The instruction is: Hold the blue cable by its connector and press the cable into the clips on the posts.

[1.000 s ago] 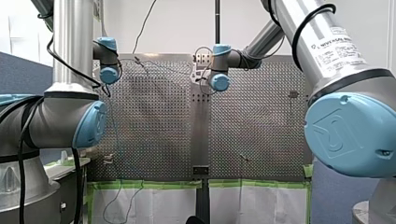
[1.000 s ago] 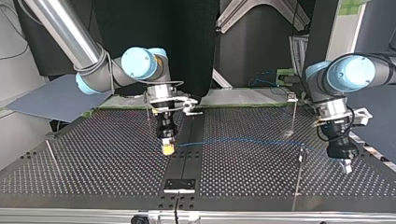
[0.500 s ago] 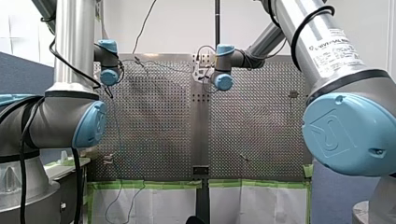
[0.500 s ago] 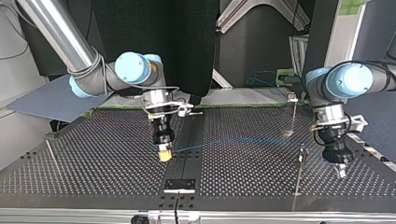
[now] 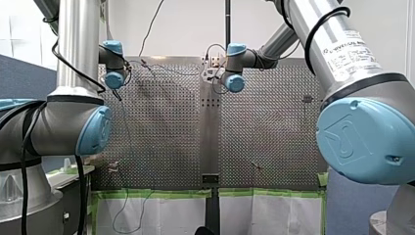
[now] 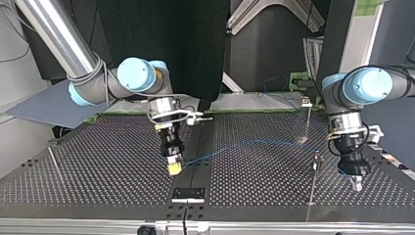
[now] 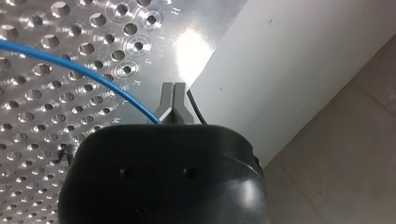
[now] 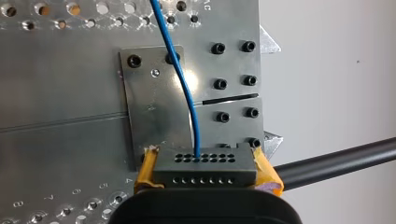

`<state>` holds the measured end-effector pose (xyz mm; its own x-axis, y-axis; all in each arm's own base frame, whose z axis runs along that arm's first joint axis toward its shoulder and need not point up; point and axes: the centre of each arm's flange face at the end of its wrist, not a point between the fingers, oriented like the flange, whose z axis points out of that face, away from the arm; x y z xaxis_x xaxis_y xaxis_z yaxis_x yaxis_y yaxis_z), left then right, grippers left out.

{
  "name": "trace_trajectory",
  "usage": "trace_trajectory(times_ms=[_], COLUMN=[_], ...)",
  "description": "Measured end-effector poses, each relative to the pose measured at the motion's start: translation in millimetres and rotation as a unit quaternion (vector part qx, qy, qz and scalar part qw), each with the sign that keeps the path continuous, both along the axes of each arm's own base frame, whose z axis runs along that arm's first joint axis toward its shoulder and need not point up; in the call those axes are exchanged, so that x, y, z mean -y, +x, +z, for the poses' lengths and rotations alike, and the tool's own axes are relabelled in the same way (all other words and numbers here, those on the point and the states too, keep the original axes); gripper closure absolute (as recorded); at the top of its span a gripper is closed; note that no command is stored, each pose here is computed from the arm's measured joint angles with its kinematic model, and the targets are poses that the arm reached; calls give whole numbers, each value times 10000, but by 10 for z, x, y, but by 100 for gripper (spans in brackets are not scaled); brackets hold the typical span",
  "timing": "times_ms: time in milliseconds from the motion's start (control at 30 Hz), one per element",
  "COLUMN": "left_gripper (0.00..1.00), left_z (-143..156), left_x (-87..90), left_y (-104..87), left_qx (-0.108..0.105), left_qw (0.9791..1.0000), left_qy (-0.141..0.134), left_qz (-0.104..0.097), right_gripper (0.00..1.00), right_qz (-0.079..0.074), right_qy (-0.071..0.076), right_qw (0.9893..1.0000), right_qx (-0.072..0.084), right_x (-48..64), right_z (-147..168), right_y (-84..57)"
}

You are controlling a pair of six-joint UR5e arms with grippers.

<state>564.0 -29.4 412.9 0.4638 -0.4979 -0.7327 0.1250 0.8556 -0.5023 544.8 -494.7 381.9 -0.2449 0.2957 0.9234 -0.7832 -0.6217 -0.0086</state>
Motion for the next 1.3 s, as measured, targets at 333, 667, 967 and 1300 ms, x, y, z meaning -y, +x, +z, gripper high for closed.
trace_trajectory(times_ms=[333,667,967,1300], left_gripper=[89,34,0,0], left_z=[-54,-51,-88,-162], left_x=[1,-53,49,109], left_y=[-18,-32,-54,-261], left_qx=[-38,73,13,-301], left_qw=[10000,9996,9999,9992], left_qy=[-32,-133,-97,42], left_qz=[-4,234,110,252], right_gripper=[100,100,100,100], right_qz=[31,56,62,66], right_qy=[34,45,47,58], right_qw=[10000,10000,10000,9999], right_qx=[-18,-46,-57,-88], right_x=[-3,-38,-51,-64], right_z=[-13,-21,-24,-31], right_y=[11,40,50,58])
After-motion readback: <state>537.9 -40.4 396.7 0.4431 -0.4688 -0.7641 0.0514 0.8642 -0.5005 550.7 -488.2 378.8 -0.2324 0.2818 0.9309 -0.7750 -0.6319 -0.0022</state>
